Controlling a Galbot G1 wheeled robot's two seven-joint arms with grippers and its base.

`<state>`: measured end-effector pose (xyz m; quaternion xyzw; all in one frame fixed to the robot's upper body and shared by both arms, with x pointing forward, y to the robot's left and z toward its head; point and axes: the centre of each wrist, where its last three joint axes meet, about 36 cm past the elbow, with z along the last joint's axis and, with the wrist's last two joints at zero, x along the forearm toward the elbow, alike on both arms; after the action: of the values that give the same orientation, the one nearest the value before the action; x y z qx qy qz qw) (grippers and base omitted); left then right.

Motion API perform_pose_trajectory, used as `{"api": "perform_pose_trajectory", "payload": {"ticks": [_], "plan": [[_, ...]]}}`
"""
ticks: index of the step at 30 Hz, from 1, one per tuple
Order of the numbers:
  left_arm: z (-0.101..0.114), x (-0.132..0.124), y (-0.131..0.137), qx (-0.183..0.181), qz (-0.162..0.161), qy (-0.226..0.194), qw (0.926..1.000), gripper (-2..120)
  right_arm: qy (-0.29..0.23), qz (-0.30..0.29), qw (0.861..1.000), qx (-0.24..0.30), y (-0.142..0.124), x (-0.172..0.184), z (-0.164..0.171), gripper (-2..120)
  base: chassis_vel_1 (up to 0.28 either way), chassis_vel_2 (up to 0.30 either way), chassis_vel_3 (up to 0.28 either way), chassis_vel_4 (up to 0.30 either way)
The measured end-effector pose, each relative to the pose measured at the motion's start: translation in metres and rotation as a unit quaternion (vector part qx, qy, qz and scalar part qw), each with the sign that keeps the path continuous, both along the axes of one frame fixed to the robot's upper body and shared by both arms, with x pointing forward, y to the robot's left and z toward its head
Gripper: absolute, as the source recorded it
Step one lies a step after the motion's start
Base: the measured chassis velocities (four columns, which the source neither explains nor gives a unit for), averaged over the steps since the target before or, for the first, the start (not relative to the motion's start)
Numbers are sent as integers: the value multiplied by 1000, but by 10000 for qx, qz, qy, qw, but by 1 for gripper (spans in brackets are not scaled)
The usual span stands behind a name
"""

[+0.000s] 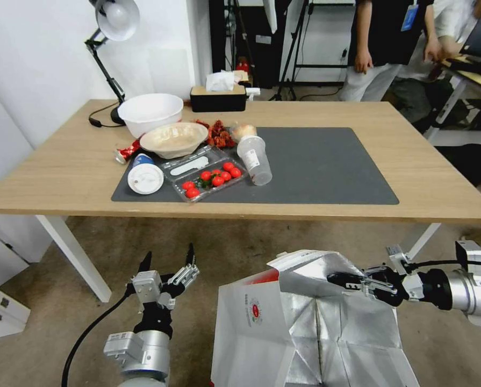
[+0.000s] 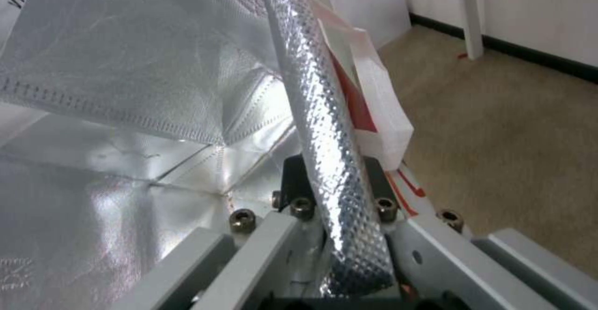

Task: Pick up the food delivery bag from the floor and place it on the table.

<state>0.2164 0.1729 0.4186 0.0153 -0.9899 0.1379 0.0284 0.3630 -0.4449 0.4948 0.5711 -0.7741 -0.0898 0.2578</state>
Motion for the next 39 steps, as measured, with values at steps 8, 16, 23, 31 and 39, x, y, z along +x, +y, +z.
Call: {"api": "perform_pose_trajectory", "payload": {"ticks": [8, 16, 23, 31, 39], "plan": [[0, 0, 0, 2, 1, 3, 10000, 100, 25, -16, 10000, 24, -1, -1, -2, 0, 0, 0, 0, 0], [0, 0, 0, 8, -2, 4, 10000, 100, 29, -19, 10000, 31, -1, -1, -2, 0, 0, 0, 0, 0], [0, -1, 1, 22, -6, 1, 10000, 100, 32, -30, 10000, 45, -1, -1, -3, 0, 0, 0, 0, 0], [0, -1, 2, 23, -22, 1, 10000, 100, 41, -49, 10000, 68, -1, -2, -5, 0, 0, 0, 0, 0], [-2, -1, 3, 34, -5, 32, 10000, 100, 43, -74, 9999, 94, 0, -4, -7, 0, 0, 0, 0, 0]]}}
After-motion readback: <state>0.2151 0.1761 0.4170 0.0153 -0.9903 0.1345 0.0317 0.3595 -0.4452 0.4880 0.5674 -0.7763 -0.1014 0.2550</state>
